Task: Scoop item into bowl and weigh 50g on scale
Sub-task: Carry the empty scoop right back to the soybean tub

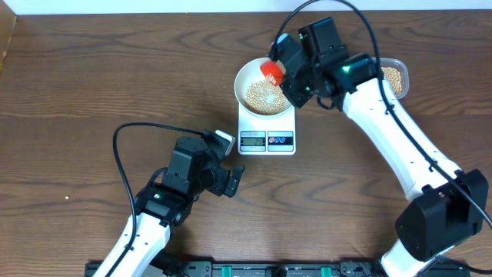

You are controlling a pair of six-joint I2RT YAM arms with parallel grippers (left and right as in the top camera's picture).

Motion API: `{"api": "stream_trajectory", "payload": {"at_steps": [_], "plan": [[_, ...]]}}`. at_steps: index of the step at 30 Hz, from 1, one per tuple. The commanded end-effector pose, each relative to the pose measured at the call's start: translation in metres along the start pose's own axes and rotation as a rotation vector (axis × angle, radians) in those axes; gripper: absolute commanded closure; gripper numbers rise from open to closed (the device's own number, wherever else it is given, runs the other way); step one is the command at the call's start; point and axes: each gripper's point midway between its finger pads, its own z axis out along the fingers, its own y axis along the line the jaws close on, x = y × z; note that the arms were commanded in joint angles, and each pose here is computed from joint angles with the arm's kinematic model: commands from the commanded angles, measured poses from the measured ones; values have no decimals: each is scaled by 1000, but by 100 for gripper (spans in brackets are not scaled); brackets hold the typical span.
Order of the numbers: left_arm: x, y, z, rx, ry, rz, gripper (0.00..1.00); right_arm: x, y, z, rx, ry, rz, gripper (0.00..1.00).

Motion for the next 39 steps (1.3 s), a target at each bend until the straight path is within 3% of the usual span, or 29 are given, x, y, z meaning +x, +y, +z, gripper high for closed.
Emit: {"api": "stream_trajectory", "payload": {"at_steps": [1,7,15,27,31,39], "plan": [[-11,3,-4,-14,-23,14,2,-14,4,-15,55,-23,-159,99],[-11,3,-4,-14,-23,14,2,-16,7,-15,59,-26,-178,99],[-11,3,-4,-14,-23,14,2,-19,-3,-19,71,-53,-75,99],[-11,3,-4,-14,-23,13,2,-28,-12,-52,-190,-213,66,99],[-11,3,-4,-14,-23,14,2,-26,-30,-73,-257,-279,129,99],[-11,3,-4,-14,-23,14,2,16,-96,-99,-148,-250,326,99]]}}
